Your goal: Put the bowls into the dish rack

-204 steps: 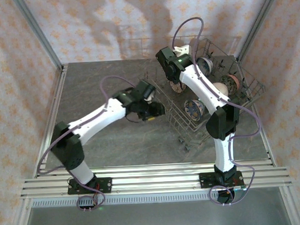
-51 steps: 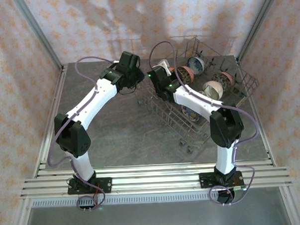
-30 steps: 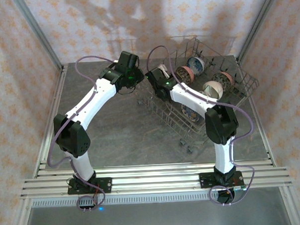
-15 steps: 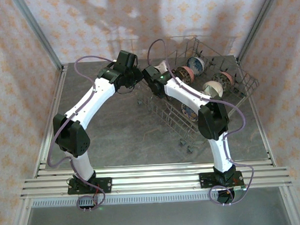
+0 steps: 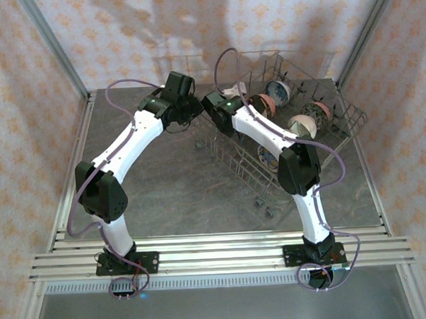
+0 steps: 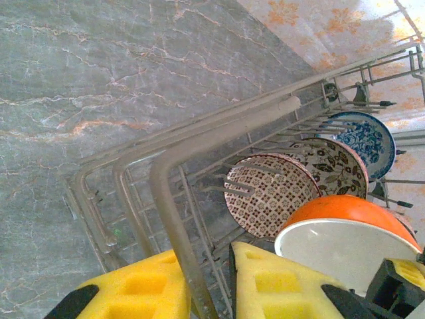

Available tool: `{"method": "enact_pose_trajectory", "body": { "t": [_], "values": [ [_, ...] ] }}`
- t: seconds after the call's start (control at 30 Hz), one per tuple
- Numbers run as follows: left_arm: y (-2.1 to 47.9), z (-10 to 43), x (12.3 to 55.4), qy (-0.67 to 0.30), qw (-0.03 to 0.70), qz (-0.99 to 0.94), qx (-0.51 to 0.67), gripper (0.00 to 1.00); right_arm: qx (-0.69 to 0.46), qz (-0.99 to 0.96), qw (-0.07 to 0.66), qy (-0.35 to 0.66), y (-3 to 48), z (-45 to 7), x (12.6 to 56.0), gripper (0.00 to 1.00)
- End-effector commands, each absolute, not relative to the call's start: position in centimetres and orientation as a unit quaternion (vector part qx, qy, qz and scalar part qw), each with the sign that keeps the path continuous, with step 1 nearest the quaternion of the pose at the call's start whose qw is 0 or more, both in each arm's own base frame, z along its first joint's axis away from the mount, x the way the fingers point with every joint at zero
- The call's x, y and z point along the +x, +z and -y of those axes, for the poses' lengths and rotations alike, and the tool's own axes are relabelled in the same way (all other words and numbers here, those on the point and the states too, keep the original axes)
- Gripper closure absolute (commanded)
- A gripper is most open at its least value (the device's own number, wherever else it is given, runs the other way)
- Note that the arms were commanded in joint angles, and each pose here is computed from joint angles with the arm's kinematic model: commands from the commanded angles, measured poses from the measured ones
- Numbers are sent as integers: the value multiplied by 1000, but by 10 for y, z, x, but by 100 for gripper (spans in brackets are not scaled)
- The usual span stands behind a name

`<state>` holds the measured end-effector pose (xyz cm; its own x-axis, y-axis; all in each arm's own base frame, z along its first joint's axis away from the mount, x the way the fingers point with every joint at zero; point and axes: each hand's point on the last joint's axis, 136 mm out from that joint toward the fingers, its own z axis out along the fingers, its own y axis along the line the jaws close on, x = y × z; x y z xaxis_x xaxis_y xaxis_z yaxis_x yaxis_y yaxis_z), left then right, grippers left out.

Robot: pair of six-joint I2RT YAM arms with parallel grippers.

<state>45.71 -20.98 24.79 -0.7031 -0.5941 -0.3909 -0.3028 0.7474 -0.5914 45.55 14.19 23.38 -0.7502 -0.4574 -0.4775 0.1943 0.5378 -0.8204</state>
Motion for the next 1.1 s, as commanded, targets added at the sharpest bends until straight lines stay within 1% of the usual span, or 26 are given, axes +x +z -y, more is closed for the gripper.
{"method": "enact_pose_trajectory", "body": {
  "t": [0.0,0.53,0.63,0.67,0.73,0.77,0.8,1.07],
  "values": [
    [270,222,448,-286,295,-882,-232,79,-113,-789,321,-511,211,-155,447,87],
    [266,226,446,-299,288,-879,-234,79,-118,-799,314,-499,191,-176,447,84],
    [267,227,447,-299,287,-880,-232,79,-117,-803,313,-494,191,-176,447,82],
    [266,227,446,-299,287,-880,-232,79,-115,-804,314,-492,193,-176,446,79],
    [268,227,447,-300,287,-880,-232,79,-112,-807,316,-486,196,-176,445,77],
    [268,227,447,-301,288,-879,-231,79,-110,-809,317,-483,198,-176,445,74],
    [269,227,447,-301,288,-879,-231,79,-110,-810,317,-480,199,-177,445,72],
    [271,227,447,-299,288,-880,-229,79,-107,-820,319,-464,204,-179,444,71]
  ]
}}
